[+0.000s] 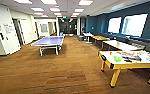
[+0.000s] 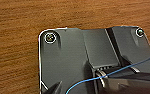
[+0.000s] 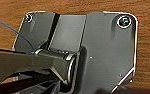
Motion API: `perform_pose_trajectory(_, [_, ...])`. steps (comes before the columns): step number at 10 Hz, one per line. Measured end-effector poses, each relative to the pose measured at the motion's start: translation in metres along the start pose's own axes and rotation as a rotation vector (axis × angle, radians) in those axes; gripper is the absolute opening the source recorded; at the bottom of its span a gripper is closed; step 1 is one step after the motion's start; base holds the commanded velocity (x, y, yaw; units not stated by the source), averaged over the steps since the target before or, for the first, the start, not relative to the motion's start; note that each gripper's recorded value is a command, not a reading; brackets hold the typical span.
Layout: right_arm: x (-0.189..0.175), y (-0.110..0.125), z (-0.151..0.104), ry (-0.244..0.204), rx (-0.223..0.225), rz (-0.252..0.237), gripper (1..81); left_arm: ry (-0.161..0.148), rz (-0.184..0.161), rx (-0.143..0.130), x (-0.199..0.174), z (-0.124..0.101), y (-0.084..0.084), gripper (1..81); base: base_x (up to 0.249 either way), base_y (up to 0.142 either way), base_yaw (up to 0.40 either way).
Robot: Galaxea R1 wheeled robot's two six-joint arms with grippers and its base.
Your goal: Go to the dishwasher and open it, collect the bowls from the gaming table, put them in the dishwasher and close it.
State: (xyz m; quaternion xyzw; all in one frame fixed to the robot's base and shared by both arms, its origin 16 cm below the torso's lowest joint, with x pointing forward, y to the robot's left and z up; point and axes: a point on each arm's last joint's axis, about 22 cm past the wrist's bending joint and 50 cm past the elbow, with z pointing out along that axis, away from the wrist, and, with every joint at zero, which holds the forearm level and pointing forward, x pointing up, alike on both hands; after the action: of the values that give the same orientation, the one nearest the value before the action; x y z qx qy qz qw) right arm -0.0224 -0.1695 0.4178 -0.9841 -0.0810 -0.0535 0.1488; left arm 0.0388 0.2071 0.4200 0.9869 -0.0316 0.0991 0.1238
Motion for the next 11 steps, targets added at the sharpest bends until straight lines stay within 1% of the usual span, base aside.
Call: perform_pose_trajectory(11, [-0.0057, -0.0006, -0.0004, -0.007, 0.000, 0.002, 81.1, -0.003, 0.000, -0.002, -0.0020, 0.0001, 0.0017, 81.1, 0.187, 0.000, 0.000])
